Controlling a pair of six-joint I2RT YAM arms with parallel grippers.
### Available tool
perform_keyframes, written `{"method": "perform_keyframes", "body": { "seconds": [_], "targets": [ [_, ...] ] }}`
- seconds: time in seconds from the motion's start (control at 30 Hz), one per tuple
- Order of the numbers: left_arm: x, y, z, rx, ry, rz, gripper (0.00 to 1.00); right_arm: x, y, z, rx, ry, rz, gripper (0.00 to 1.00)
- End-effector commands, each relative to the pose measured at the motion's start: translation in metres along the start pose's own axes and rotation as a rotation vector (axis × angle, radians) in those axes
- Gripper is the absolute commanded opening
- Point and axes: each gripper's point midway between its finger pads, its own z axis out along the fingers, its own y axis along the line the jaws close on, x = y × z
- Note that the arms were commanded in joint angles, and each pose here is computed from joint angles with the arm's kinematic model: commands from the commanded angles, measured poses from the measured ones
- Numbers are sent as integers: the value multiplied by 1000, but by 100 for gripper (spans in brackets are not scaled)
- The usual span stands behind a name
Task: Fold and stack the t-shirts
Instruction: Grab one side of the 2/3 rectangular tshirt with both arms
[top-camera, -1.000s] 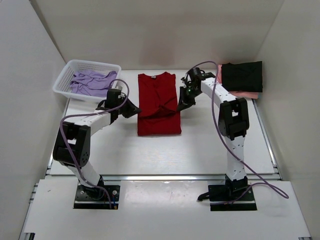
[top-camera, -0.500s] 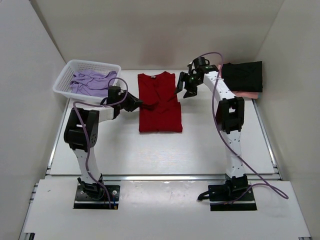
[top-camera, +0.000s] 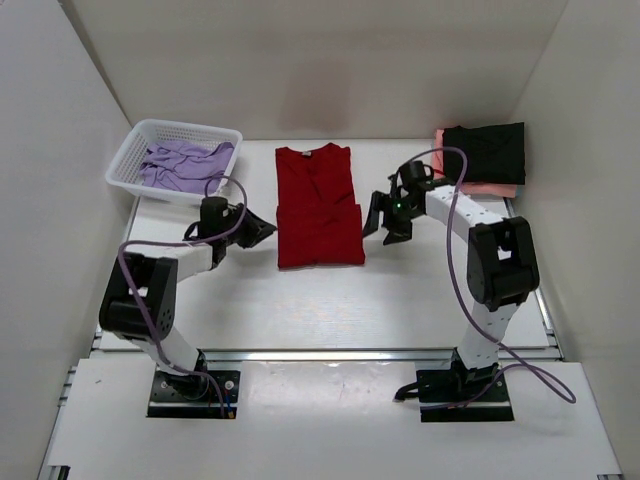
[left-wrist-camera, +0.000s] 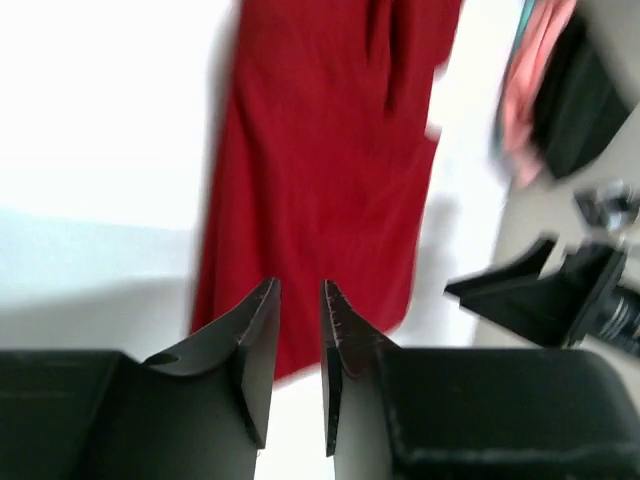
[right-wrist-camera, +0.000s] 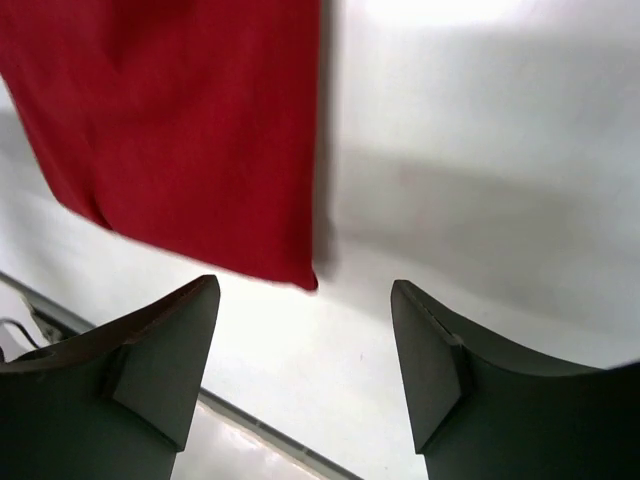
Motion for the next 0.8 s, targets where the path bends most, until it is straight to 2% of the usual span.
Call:
{"method": "perform_keyframes", "body": {
  "seconds": [0.0,0.03,0.1,0.27,0.5,0.6,0.67,0.7,0.77],
  "targets": [
    [35,3,-21,-44,43,229,33,13,13,5,-72,-61,-37,67],
    [45,6,-24,-45,58,248,34,18,18,9,-86,-58,-58,67],
    [53,11,-24,-56,66,242,44,33,17,19,-93,-27,-50,67],
    [67,26,-26,-128,94,305,53,53,15,38,-117,-8,-28,68],
    [76,42,-23,-162,113,277,55,60,15,49,-128,5,-7,67],
    [84,40,-15,-155,126,270,55,64,16,53,-136,21,0,62],
    [90,38,-10,-148,143,265,49,62,16,55,-135,18,1,57],
    [89,38,-8,-139,138,260,48,66,17,57,-141,33,7,51],
    [91,38,-7,-126,142,224,30,70,16,54,-134,51,10,49]
  ]
}}
